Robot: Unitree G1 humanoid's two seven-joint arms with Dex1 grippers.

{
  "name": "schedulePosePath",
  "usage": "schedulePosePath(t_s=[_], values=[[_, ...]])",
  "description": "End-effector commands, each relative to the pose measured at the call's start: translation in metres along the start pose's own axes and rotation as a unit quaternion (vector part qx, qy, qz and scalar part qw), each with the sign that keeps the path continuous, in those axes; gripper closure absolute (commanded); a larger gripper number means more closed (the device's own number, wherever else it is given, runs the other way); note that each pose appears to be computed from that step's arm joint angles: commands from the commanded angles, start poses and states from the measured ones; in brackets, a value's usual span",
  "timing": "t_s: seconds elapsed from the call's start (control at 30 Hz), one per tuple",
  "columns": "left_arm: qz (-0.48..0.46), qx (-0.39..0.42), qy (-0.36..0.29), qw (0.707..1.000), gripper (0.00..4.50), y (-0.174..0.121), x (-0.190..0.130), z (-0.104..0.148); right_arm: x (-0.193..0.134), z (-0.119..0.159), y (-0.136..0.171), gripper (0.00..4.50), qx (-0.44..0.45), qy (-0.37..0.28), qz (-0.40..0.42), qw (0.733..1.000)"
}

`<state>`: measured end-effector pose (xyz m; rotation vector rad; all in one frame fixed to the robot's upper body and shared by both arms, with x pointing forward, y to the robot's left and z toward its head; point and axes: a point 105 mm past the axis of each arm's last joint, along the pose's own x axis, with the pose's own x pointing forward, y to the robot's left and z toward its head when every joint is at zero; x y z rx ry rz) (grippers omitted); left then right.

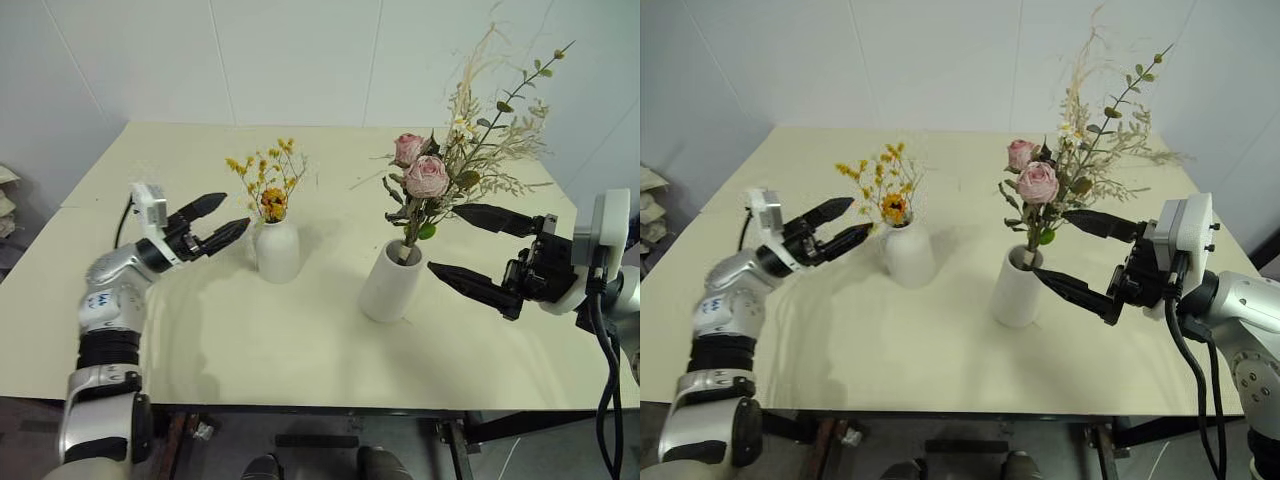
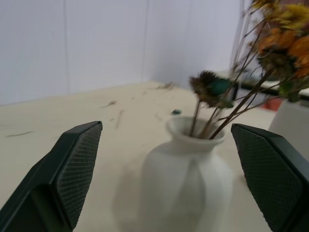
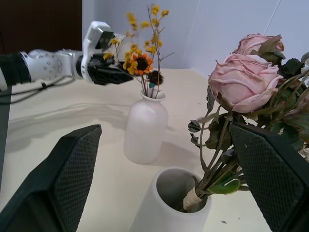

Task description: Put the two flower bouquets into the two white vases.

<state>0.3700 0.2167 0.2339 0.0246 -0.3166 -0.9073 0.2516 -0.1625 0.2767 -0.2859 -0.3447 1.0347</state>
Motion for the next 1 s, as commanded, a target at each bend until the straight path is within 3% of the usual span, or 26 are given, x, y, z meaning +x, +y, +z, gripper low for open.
schedulePosePath(t_s=[0.03, 0.17, 0.27, 0.37, 0.6, 0.8, 1.0], values=[[-0.017, 0.029, 0.006, 0.999, 0.06, -0.003, -0.004, 0.012, -0.002, 0.007, -0.002, 0.00, -0.016, -0.014, 0.002, 1.000], [-0.018, 0.029, 0.007, 0.999, 0.06, -0.004, -0.003, 0.012, -0.003, 0.006, -0.002, 0.00, -0.017, -0.014, 0.003, 1.000], [-0.071, 0.046, 0.038, 0.996, 0.06, -0.013, -0.017, 0.030, -0.007, 0.002, -0.007, 0.00, -0.013, 0.002, 0.014, 1.000], [-0.105, 0.070, 0.082, 0.989, 0.06, -0.018, -0.031, 0.036, -0.024, -0.013, -0.012, 0.00, 0.019, 0.041, 0.015, 0.999], [-0.140, 0.073, 0.105, 0.982, 0.06, -0.026, -0.050, 0.044, -0.046, -0.020, -0.016, 0.00, 0.009, 0.087, 0.009, 0.996], [-0.173, 0.058, 0.142, 0.973, 0.06, -0.044, -0.063, 0.036, -0.063, -0.026, -0.021, 0.00, -0.006, 0.134, 0.039, 0.990], [-0.159, 0.082, 0.134, 0.975, 0.06, -0.045, -0.061, 0.040, -0.070, -0.032, -0.033, 0.00, -0.028, 0.152, 0.057, 0.986]])
